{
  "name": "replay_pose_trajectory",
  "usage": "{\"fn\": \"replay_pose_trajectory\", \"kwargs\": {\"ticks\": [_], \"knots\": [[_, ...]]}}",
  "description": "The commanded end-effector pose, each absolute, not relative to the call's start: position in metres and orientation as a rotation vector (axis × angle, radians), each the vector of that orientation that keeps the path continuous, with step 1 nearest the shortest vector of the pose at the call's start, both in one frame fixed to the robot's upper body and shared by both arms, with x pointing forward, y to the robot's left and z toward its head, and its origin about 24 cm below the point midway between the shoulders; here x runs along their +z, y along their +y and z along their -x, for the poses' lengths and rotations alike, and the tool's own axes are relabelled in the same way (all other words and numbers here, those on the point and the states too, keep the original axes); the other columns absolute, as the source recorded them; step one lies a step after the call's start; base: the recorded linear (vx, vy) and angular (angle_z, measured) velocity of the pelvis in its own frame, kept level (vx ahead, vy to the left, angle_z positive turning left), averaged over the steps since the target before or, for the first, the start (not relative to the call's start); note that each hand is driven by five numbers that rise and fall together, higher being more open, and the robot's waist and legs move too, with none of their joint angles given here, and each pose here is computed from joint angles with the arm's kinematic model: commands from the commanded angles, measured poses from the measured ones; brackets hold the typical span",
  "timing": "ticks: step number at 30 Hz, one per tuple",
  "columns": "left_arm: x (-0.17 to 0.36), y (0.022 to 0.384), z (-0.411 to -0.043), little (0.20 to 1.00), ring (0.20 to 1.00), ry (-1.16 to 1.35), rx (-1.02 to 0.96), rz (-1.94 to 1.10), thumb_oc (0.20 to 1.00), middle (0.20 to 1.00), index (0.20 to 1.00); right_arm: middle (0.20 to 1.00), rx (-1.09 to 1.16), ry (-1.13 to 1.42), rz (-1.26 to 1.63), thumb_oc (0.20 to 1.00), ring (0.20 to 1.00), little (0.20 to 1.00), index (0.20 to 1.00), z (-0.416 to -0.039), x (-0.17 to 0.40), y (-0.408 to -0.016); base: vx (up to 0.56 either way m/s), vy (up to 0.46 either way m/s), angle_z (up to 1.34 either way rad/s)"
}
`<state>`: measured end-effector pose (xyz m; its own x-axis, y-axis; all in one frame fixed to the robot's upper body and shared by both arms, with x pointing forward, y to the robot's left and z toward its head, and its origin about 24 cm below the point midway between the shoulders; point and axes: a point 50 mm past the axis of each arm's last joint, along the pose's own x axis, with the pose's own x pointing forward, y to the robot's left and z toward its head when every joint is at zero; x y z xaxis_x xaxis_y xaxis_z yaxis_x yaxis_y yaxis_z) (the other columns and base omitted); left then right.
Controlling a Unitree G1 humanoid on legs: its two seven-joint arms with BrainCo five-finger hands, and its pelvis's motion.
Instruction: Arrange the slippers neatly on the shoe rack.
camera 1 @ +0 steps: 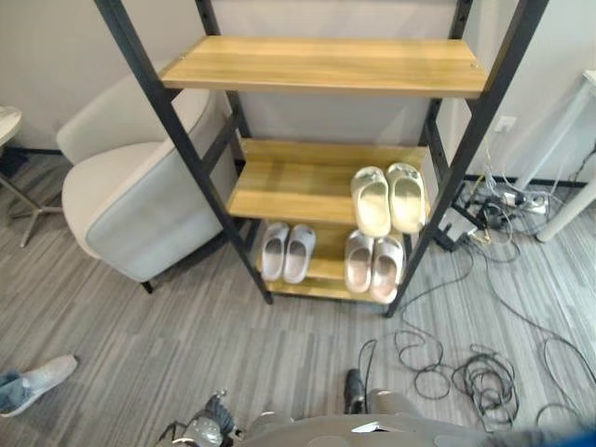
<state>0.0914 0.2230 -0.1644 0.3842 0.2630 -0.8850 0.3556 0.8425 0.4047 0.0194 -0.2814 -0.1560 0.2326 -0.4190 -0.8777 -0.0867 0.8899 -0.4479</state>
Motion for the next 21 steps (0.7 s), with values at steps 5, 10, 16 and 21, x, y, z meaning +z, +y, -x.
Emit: {"fn": "replay_pose_trajectory", "kwargs": {"ticks": [5,10,16,21], "knots": [[-0.162,0.201,-0.113,1.000,1.000,1.088,-0.117,-0.494,1.000,1.000,1.000,1.000,-0.385,1.251,0.394,1.000,1.000,1.000,1.000,-0.044,-0.151,-0.290,-0.38,0.308,-0.32],[-0.163,0.210,-0.106,1.000,1.000,1.125,-0.093,-0.479,1.000,1.000,1.000,1.000,-0.370,1.258,0.395,1.000,1.000,1.000,1.000,-0.042,-0.152,-0.287,-0.26,0.167,-0.68],[-0.163,0.215,-0.100,1.000,1.000,1.150,-0.075,-0.454,1.000,1.000,1.000,1.000,-0.343,1.279,0.386,1.000,1.000,1.000,1.000,-0.039,-0.155,-0.281,-0.15,0.009,-0.45],[-0.165,0.213,-0.097,1.000,1.000,1.163,-0.083,-0.447,1.000,1.000,1.000,1.000,-0.309,1.279,0.424,1.000,1.000,1.000,1.000,-0.040,-0.156,-0.277,-0.07,-0.103,-0.25]]}}
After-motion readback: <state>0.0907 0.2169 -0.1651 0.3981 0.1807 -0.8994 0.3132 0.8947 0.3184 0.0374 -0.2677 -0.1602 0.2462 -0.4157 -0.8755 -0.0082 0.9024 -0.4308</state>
